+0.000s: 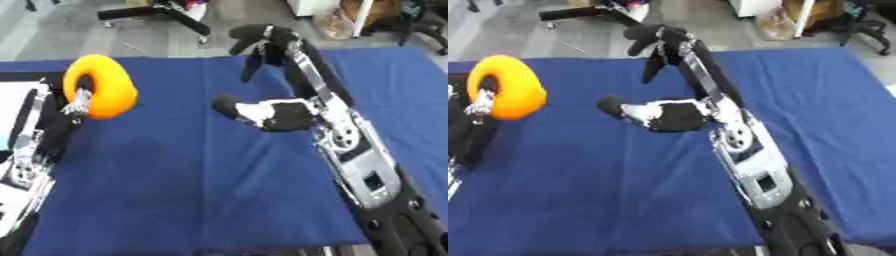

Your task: Pick up the objects with one hand, pass them to the other hand, and then place them into the box on the other side of the table.

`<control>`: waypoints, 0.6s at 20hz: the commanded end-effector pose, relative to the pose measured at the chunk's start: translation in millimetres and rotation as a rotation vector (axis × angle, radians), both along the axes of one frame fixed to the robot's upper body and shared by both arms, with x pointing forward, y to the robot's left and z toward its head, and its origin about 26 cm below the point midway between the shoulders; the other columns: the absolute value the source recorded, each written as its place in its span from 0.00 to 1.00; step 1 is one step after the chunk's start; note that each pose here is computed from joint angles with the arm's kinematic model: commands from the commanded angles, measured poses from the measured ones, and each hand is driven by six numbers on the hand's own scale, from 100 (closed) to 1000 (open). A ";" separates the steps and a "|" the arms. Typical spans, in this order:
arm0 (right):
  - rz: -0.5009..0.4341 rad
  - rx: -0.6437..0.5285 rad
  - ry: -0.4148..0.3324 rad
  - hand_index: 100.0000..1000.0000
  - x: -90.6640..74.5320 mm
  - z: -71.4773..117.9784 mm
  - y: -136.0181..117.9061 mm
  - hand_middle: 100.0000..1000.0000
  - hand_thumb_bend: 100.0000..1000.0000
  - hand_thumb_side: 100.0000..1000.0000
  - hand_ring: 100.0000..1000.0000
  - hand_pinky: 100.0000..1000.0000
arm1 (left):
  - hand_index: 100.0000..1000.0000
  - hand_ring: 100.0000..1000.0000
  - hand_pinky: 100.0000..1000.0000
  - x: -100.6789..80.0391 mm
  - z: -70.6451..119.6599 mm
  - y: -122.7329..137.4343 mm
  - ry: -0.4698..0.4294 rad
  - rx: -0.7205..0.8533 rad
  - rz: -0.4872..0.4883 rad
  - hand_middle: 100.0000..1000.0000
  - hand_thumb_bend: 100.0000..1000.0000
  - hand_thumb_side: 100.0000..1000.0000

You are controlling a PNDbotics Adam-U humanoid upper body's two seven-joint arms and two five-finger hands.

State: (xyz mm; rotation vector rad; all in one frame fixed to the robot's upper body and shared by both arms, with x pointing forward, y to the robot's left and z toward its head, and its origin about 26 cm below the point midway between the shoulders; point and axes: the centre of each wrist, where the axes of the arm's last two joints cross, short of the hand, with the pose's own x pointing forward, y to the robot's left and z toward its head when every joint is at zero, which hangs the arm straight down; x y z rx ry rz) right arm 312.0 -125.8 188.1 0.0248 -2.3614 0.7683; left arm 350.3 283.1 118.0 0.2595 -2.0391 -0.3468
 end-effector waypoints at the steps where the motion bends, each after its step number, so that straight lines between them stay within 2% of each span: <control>1: -0.006 -0.017 -0.015 0.75 0.7 1.1 -2.4 0.54 0.63 0.38 0.36 0.44 | 0.37 0.56 0.53 4.8 21.7 40.8 -0.049 0.067 0.190 0.40 0.00 0.46; 5: 0.002 -0.036 0.002 0.74 1.4 -5.0 -3.3 0.54 0.63 0.38 0.35 0.44 | 0.37 0.55 0.52 10.6 32.2 92.6 -0.035 0.168 0.449 0.40 0.00 0.43; 9: 0.010 -0.051 0.017 0.74 1.7 -9.9 -4.0 0.53 0.63 0.37 0.35 0.43 | 0.39 0.55 0.53 13.5 33.8 139.2 0.039 0.308 0.674 0.40 0.00 0.27; 12: 0.015 -0.057 0.025 0.74 1.7 -11.7 -4.1 0.52 0.63 0.37 0.34 0.43 | 0.42 0.58 0.55 15.0 27.4 161.6 0.134 0.431 0.780 0.43 0.00 0.13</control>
